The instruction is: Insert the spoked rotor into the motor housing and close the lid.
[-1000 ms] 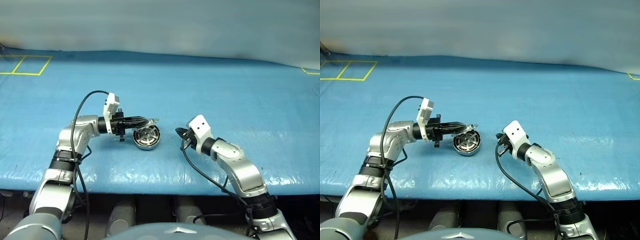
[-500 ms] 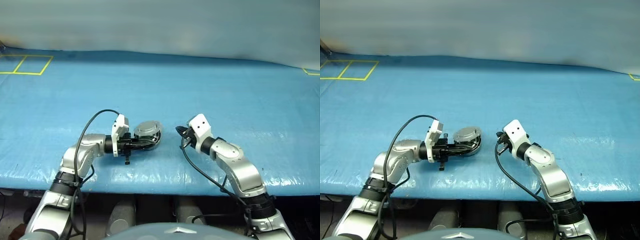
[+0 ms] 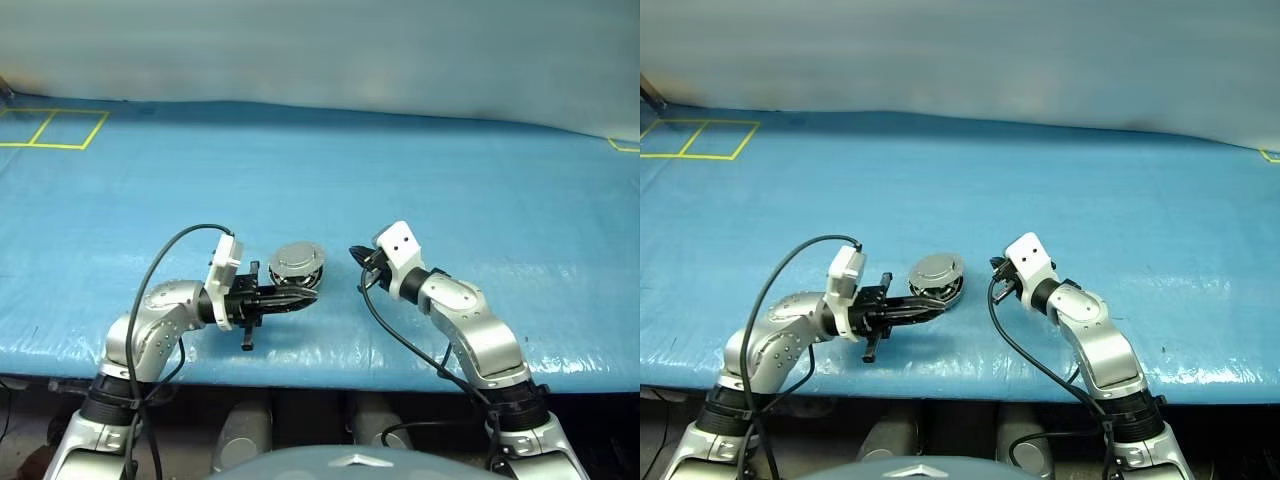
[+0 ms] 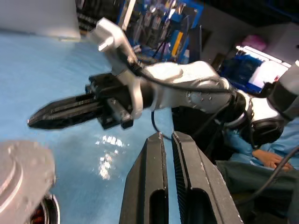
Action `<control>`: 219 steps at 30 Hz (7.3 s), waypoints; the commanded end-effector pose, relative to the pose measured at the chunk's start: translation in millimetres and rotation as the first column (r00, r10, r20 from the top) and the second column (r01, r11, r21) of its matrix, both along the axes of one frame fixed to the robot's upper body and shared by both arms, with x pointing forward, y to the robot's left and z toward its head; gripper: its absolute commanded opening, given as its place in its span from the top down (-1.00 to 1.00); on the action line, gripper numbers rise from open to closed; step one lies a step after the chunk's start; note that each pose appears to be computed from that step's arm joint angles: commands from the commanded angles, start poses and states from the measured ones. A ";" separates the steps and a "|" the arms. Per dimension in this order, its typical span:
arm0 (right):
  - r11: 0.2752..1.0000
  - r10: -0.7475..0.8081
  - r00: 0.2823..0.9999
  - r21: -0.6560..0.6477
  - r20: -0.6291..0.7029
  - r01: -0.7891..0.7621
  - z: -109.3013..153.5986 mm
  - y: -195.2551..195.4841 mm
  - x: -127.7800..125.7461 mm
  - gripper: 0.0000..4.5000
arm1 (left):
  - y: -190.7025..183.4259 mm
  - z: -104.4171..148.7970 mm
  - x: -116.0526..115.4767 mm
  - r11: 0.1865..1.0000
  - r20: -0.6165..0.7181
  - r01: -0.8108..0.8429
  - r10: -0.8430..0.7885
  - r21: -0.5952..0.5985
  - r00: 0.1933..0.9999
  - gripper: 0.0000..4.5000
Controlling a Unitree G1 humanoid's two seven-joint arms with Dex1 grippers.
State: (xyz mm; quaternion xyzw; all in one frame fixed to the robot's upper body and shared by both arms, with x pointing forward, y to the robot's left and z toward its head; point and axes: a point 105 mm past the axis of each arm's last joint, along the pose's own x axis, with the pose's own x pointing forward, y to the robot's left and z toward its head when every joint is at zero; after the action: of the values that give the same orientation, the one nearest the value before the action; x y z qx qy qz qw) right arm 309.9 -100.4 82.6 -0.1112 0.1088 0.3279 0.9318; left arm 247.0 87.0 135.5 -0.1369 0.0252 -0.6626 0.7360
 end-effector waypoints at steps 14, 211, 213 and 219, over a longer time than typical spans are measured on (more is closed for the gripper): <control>1.000 -0.023 0.997 0.021 0.070 0.022 13.3 -1.3 4.6 1.00 | -12.2 -32.1 73.7 0.902 0.160 -0.229 0.182 0.365 0.970 0.86; 0.849 0.096 0.939 0.520 -0.331 0.096 7.0 53.4 1.0 -0.99 | 50.0 -111.3 37.3 0.694 0.067 -0.623 0.646 0.361 0.760 1.00; 0.831 0.117 0.911 0.541 -0.395 0.128 -2.0 53.3 -2.7 -0.99 | 50.0 -111.2 37.8 0.695 0.069 -0.623 0.646 0.359 0.760 1.00; 0.782 0.195 0.853 0.601 -0.484 0.163 -12.8 64.7 -10.4 -0.99 | 50.1 -111.0 38.6 0.694 0.075 -0.623 0.644 0.361 0.761 1.00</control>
State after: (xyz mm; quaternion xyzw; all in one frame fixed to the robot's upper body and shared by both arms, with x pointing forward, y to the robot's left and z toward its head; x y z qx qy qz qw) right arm 298.9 -40.1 60.3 0.2766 0.2544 0.3574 0.8550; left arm 291.4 142.1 40.5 -0.0189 0.0880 -0.3380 0.9368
